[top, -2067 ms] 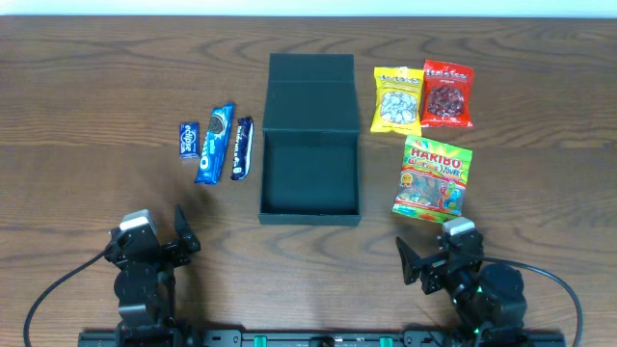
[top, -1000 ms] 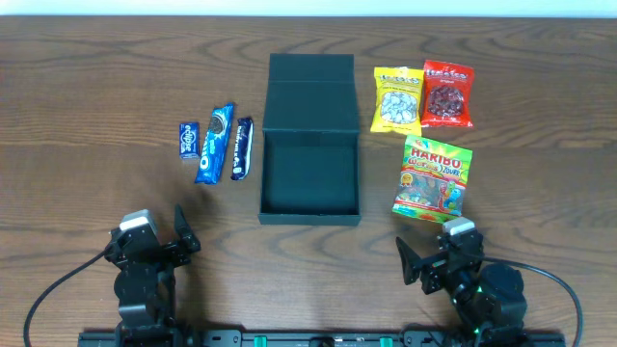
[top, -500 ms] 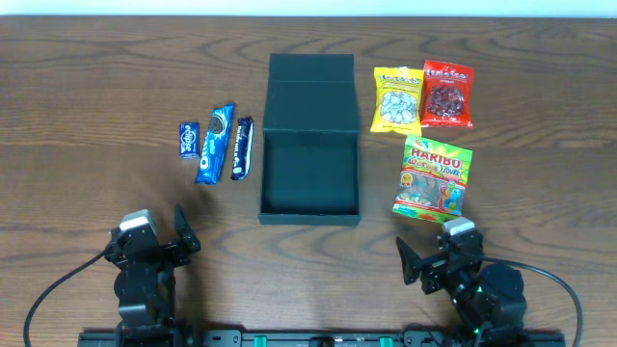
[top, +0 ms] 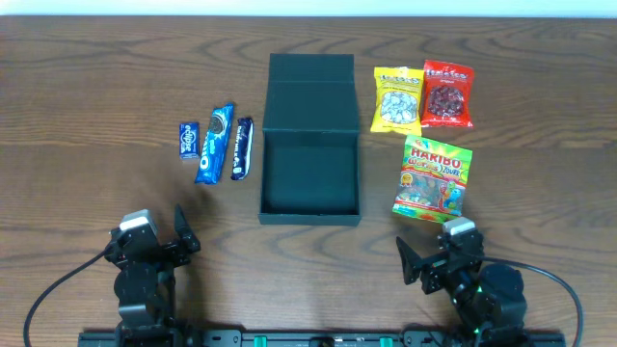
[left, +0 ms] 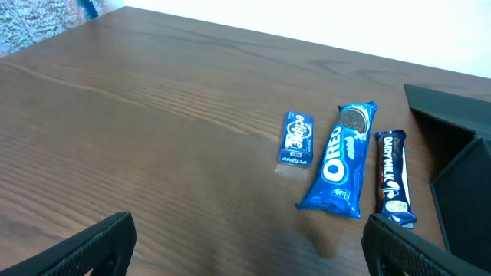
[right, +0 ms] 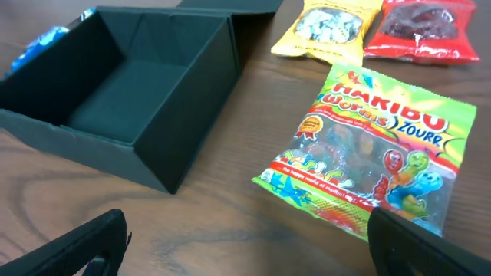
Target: Pack container
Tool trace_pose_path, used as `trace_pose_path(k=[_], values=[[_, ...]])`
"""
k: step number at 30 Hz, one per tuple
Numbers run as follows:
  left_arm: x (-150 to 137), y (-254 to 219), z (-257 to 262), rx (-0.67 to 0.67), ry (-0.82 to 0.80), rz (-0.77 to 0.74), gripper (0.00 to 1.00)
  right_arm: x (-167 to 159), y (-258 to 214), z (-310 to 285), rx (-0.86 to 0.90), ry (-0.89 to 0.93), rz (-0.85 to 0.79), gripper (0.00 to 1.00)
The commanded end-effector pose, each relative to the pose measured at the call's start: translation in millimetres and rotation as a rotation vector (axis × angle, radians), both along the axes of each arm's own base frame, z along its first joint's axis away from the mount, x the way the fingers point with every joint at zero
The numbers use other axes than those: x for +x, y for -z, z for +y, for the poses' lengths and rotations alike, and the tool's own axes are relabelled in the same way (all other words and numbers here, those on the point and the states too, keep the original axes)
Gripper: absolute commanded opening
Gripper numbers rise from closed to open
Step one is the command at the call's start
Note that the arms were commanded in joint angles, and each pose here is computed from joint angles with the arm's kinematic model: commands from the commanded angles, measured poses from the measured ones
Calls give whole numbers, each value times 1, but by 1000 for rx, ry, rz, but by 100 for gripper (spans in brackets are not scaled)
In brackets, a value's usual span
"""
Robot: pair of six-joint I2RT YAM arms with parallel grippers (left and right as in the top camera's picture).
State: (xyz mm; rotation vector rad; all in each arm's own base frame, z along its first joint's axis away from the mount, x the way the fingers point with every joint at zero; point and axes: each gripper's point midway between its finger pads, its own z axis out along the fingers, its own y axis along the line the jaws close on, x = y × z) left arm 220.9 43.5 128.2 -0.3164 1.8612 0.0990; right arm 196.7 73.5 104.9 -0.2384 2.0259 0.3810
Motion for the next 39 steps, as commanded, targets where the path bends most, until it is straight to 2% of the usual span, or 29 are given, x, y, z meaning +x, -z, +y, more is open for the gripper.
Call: trace_pose_path(k=[1, 6, 10, 17, 22, 25, 30, 33, 39], values=[[-1, 10, 3, -2, -16, 21, 95, -2, -3, 8, 185, 40, 67, 99], [-1, 10, 3, -2, -16, 21, 95, -8, -5, 21, 569, 157, 270, 99], [-1, 10, 3, -2, -16, 21, 95, -19, -8, 37, 704, 113, 376, 99], [-1, 10, 3, -2, -16, 21, 95, -46, -19, 68, 764, -110, 481, 99], [-1, 10, 3, -2, -16, 21, 95, -50, -23, 73, 773, -154, 490, 99], [-1, 10, 3, -2, -16, 21, 95, -46, -32, 73, 775, -169, 441, 99], [-1, 10, 3, -2, -16, 21, 95, -30, -65, 71, 770, -210, 247, 99], [-1, 10, 3, -2, -16, 21, 95, -20, -72, 68, 747, -200, 183, 95], [-1, 10, 3, -2, -16, 21, 95, 1, -68, 71, 678, -211, 175, 93]])
